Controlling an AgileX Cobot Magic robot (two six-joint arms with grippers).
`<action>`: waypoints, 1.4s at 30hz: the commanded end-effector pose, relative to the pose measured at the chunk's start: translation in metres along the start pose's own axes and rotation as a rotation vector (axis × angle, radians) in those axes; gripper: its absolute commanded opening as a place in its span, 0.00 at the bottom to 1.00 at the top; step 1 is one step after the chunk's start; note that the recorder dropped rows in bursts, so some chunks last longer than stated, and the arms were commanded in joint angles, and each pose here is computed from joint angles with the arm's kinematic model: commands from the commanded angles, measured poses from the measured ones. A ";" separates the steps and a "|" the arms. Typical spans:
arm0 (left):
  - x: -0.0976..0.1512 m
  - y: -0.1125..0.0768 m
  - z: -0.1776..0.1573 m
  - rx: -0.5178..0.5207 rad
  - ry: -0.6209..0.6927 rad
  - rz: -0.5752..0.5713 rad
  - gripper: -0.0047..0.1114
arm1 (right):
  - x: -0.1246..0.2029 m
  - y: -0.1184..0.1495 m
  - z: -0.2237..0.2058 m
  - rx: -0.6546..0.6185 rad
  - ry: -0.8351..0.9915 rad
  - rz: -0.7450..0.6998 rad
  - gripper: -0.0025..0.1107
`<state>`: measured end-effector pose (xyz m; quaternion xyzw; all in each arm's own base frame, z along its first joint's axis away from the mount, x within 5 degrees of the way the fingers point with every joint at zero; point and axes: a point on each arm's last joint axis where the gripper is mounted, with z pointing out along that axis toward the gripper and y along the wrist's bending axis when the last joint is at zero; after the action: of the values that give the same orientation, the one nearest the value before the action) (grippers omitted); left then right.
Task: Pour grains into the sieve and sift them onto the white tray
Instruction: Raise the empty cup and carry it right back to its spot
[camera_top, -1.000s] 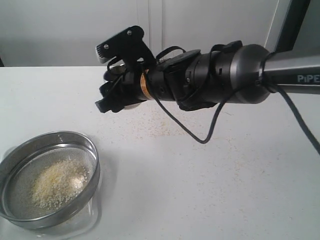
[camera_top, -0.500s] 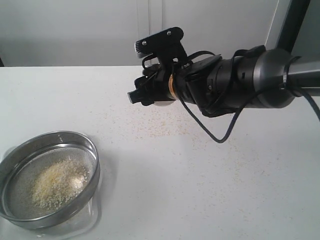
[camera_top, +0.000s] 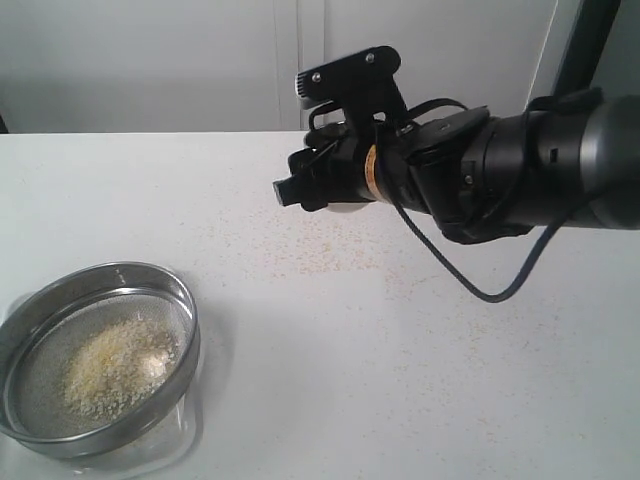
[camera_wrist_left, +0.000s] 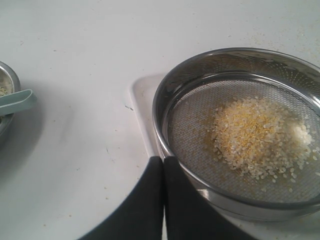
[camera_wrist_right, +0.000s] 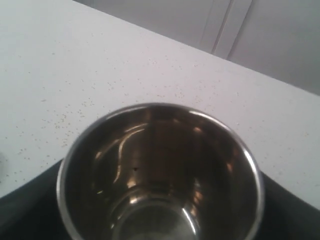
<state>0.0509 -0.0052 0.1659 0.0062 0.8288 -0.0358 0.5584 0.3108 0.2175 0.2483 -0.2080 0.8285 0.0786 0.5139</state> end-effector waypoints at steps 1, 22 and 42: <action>0.001 0.000 0.000 0.002 -0.001 -0.008 0.04 | -0.017 -0.004 -0.019 -0.007 -0.063 -0.085 0.02; 0.001 0.000 0.000 0.002 -0.001 -0.008 0.04 | -0.002 -0.005 -0.060 -0.222 -0.082 -0.102 0.02; 0.001 0.000 0.000 0.002 -0.001 -0.008 0.04 | 0.037 -0.071 -0.051 0.144 -0.362 0.070 0.02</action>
<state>0.0509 -0.0052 0.1659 0.0062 0.8288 -0.0358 0.5584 0.2789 0.1293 0.2475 -0.1322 0.7476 0.0908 0.6445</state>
